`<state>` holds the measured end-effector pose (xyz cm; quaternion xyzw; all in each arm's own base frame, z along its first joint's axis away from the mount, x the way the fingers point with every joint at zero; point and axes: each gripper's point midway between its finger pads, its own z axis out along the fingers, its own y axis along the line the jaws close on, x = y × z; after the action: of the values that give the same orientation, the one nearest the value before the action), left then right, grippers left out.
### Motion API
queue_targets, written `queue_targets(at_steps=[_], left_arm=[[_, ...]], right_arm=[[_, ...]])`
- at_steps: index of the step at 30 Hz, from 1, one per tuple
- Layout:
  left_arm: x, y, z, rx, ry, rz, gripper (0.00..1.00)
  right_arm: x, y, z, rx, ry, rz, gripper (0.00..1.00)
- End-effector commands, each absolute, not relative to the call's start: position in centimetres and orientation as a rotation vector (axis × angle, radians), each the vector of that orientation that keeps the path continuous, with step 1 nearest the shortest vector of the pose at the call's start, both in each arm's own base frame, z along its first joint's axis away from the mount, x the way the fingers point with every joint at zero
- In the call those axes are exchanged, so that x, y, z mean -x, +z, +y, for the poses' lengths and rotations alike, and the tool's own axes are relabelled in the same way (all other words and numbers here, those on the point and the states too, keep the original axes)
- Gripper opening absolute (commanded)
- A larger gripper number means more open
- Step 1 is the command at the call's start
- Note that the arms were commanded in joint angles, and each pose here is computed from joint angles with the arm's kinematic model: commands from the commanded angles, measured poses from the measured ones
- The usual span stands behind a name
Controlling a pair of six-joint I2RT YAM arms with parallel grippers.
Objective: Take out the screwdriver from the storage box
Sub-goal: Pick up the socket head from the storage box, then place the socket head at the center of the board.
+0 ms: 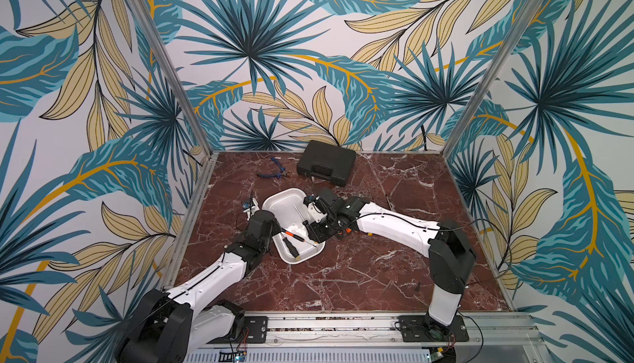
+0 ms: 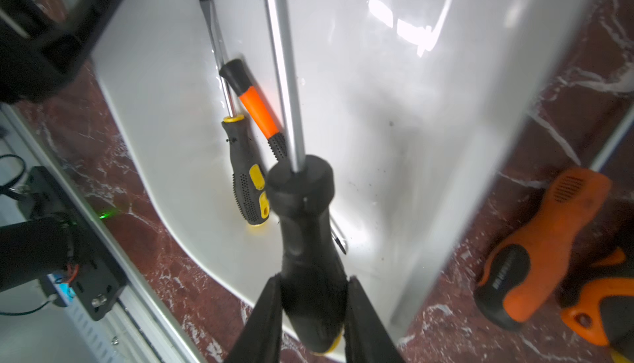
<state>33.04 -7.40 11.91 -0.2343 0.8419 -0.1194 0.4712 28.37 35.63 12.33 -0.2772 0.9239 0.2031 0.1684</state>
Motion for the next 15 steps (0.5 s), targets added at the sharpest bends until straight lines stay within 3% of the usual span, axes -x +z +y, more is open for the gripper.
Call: queue_targets(at_steps=[1,7,15], left_arm=[[-33.6,13.4,-7.1,0.588,-0.315,2.005,0.0],[-33.2,13.9,-6.1,0.6,-0.283,1.988,0.0],[-32.1,14.2,-4.8,0.62,-0.263,1.973,0.0]], right_arm=[[-29.3,15.5,34.4,0.651,0.698,2.585,0.17],[-31.2,15.1,30.8,0.452,0.703,2.642,0.17],[-32.6,10.3,30.2,0.331,0.695,2.803,0.18]])
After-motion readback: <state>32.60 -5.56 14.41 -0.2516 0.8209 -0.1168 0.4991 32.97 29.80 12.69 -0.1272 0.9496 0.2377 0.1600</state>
